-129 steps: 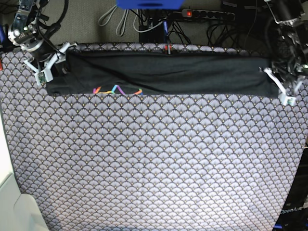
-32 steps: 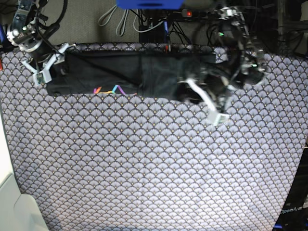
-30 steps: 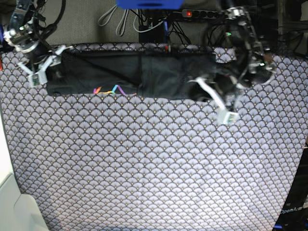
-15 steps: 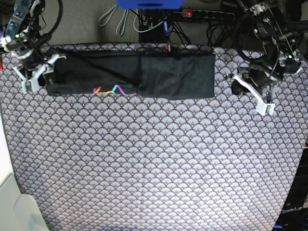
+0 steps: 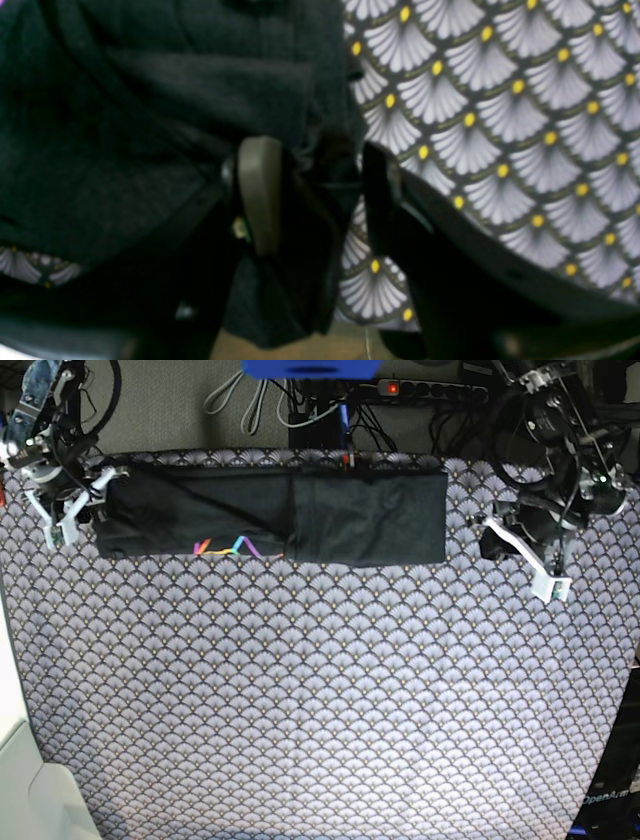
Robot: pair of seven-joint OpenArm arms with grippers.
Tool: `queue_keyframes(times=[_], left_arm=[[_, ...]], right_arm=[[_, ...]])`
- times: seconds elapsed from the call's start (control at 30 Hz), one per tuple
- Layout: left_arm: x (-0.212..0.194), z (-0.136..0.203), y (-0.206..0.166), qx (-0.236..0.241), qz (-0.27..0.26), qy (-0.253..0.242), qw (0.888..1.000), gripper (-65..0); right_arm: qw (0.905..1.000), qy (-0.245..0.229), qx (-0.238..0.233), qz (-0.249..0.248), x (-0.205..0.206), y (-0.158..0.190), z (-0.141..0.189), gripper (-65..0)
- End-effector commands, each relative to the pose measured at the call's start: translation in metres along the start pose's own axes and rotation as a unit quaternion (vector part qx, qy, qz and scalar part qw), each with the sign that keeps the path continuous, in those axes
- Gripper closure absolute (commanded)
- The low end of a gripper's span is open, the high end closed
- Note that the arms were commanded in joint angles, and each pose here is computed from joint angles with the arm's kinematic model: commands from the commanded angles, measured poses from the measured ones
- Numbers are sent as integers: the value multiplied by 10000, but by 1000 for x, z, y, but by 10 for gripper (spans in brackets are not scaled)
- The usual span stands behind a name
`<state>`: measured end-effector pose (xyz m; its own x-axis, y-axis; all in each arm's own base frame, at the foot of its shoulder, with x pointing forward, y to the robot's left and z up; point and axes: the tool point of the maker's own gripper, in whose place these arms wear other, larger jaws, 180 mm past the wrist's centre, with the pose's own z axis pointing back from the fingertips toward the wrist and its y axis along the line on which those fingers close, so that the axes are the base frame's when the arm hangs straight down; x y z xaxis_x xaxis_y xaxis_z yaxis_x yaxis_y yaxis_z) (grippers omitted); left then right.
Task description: Fold the T-shirt properly
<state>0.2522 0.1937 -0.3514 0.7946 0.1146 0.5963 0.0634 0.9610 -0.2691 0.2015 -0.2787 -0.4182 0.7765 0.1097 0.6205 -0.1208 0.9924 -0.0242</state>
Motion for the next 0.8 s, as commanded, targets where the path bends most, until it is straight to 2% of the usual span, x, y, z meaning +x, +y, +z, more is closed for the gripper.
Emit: queue_keyframes(times=[0.0, 0.2, 0.53, 0.63, 0.7, 0.77], left_arm=[[10, 4, -2, -33, -71, -176, 9998, -57], [9, 4, -1, -25, -62, -164, 9998, -57], [11, 4, -2, -28, -68, -186, 9998, -57], [11, 4, -2, -28, -68, -186, 9998, -57], [11, 4, -1, -23, -74, -185, 9998, -57], [10, 4, 0, -10, -69, -177, 9998, -57]], right_arm=[[9999, -126, -46, 29, 8, -6, 1, -275], [10000, 7, 0, -91, 0, -8, -6, -274], [9994, 152, 281, 109, -4, 13, -13, -272], [9988, 385, 280, 112, -12, 13, -13, -269], [9984, 463, 280, 131, -12, 13, -13, -251], [9983, 483, 281, 132, -12, 13, -12, -199]])
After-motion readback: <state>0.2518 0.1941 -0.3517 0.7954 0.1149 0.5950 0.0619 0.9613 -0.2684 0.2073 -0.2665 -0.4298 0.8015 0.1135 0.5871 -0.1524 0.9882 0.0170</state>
